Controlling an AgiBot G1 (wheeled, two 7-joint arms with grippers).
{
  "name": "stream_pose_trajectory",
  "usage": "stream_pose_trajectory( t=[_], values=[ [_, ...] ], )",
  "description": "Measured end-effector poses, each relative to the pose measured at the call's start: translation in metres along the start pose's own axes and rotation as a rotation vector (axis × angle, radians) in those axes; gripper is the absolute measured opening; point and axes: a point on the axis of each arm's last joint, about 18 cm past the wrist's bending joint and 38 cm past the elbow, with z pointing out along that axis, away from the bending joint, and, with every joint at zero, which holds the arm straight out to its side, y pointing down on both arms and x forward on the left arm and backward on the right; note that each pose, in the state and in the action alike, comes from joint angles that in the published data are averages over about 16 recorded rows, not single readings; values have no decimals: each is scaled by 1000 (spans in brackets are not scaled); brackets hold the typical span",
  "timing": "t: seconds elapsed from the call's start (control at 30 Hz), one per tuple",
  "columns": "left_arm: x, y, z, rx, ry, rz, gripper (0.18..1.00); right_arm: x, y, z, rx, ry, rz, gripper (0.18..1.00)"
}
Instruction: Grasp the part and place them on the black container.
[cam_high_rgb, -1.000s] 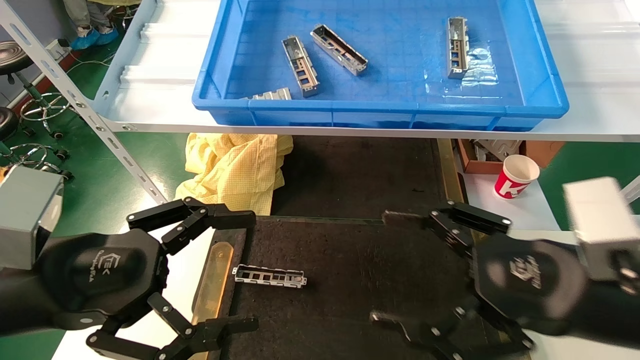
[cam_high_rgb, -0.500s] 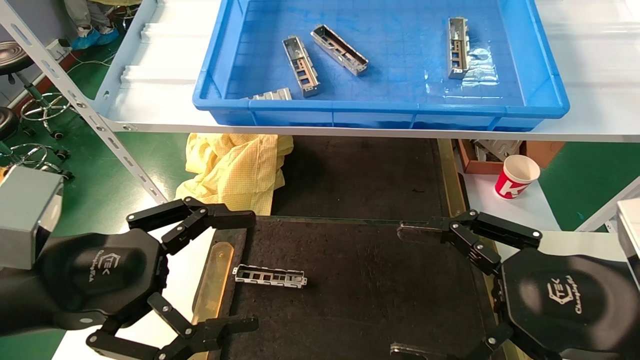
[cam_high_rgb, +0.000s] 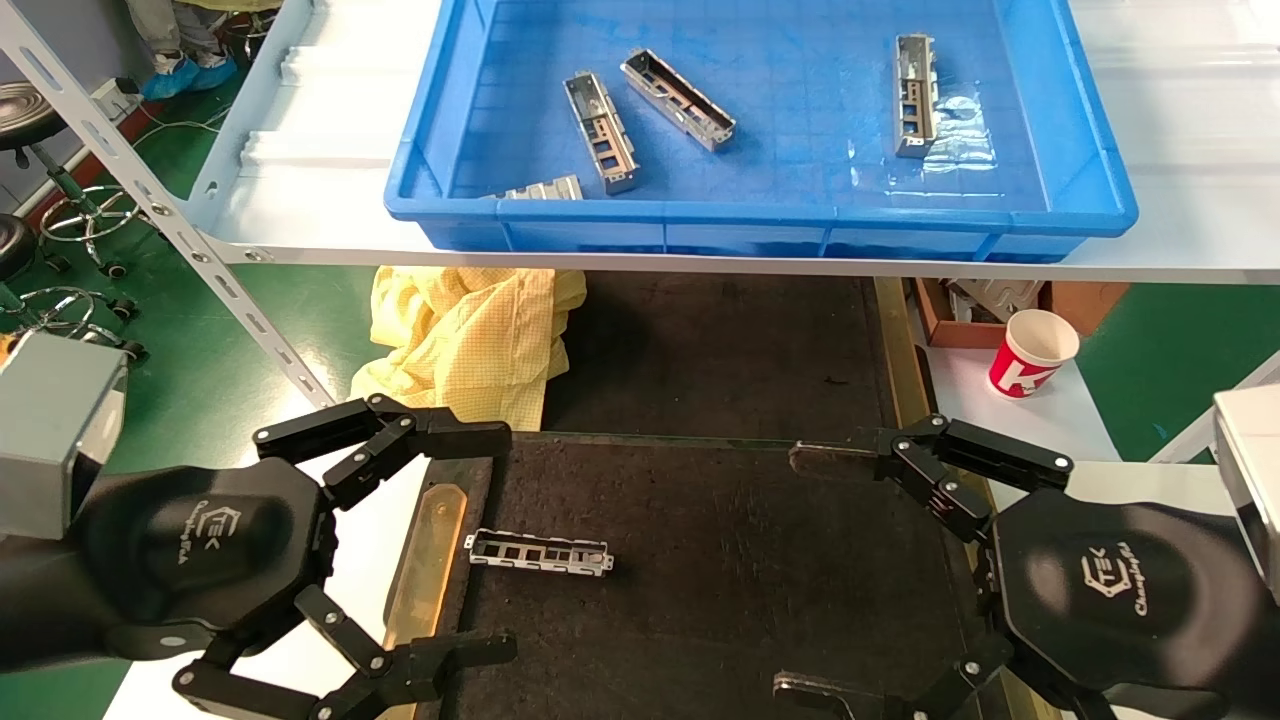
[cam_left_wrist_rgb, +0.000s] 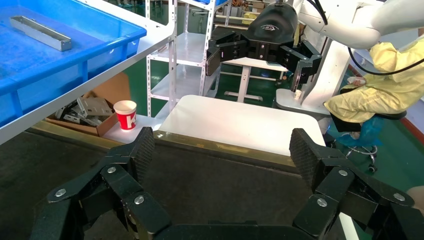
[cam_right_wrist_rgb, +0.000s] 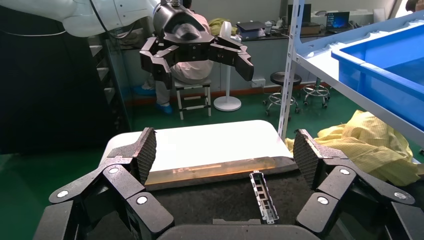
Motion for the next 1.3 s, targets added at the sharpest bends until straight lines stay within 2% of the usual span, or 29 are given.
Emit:
stream_pose_trajectory(
  t=[1.3],
  values=[
    [0,0,0,0,0,0,1001,2,2,1,-1,3,4,1001]
  ],
)
